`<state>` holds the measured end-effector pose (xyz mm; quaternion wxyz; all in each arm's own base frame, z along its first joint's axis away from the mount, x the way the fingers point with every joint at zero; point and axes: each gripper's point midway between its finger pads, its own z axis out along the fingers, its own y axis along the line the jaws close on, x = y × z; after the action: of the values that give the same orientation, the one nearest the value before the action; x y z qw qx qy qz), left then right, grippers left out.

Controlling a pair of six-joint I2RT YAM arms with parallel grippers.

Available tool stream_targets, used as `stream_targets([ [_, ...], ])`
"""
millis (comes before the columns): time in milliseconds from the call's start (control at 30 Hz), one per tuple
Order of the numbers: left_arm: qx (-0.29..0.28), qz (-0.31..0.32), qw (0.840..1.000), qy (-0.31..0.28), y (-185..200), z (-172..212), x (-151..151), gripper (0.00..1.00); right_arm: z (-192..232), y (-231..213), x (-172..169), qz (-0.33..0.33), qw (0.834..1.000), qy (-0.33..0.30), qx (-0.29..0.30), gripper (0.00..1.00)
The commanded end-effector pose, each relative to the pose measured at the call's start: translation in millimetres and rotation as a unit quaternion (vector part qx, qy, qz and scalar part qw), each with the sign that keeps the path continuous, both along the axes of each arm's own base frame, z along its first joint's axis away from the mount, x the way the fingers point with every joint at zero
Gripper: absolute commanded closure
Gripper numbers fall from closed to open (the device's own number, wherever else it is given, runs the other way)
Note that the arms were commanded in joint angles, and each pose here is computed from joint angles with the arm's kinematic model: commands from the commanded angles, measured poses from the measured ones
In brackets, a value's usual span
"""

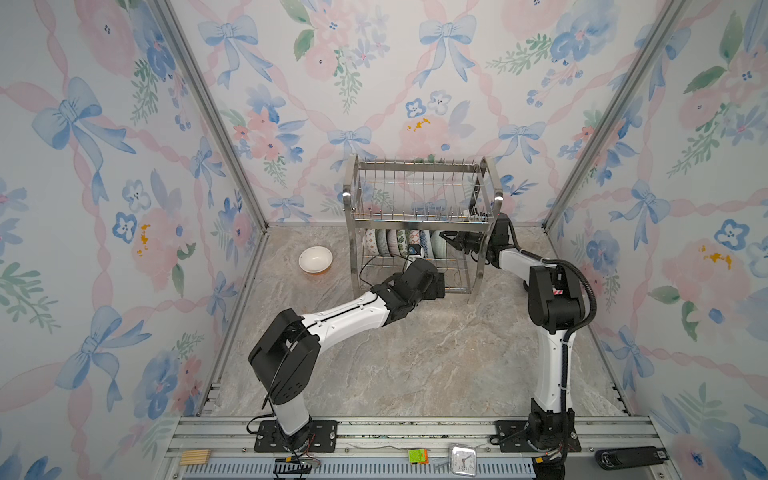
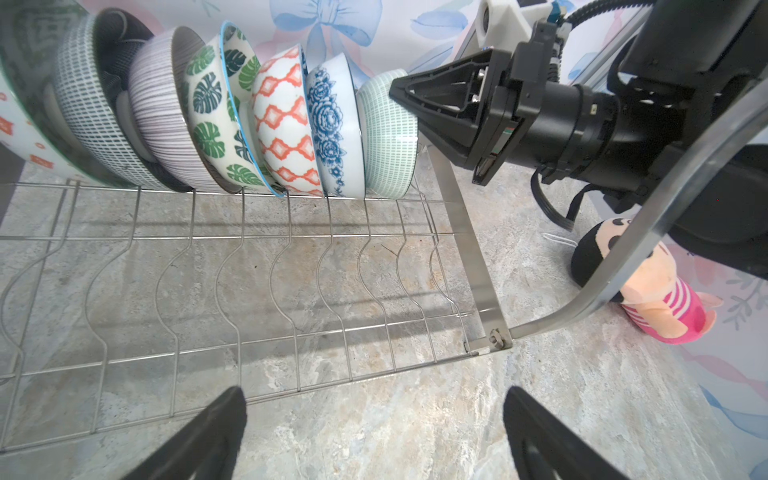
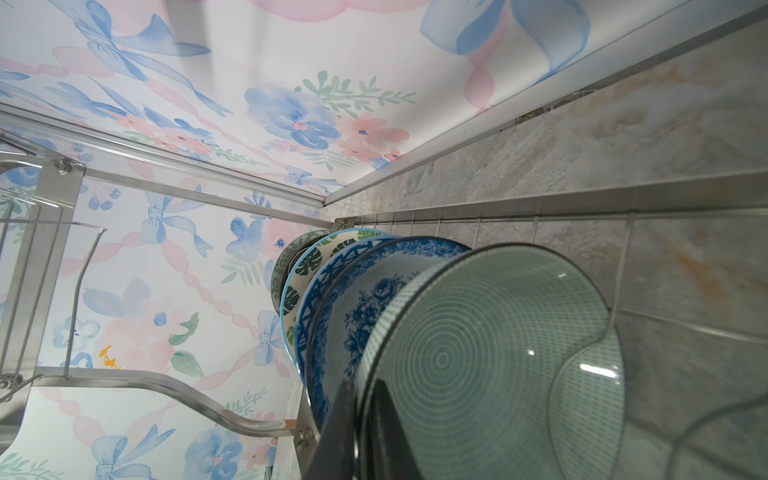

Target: Load the bowls into the dish rack

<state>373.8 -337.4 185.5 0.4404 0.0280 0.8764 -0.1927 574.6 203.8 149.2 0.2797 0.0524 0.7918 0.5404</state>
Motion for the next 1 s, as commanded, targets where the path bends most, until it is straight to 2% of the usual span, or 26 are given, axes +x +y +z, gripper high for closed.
stream_targets([
  [0,-0.005,0.013,1.0,-0.006,9.9,9.0,-0.3,0.02,4.5,14.5,-7.9,0.009,1.0,0.013,-0.014,0.86],
  [500,-0.002,0.013,1.0,-0.008,10.6,9.9,-0.3,0.02,8.7,13.9,-7.6,0.009,1.0,0.009,-0.016,0.77],
  [600,-0.002,0.013,1.0,-0.009,10.8,11.0,-0.2,0.02,12.4,13.1,-7.6,0.009,1.0,0.006,-0.015,0.72],
  [967,-0.003,0.012,1.0,-0.007,10.6,10.3,-0.9,0.02,26.1,-2.8,-9.3,-0.002,1.0,-0.004,-0.01,0.65],
])
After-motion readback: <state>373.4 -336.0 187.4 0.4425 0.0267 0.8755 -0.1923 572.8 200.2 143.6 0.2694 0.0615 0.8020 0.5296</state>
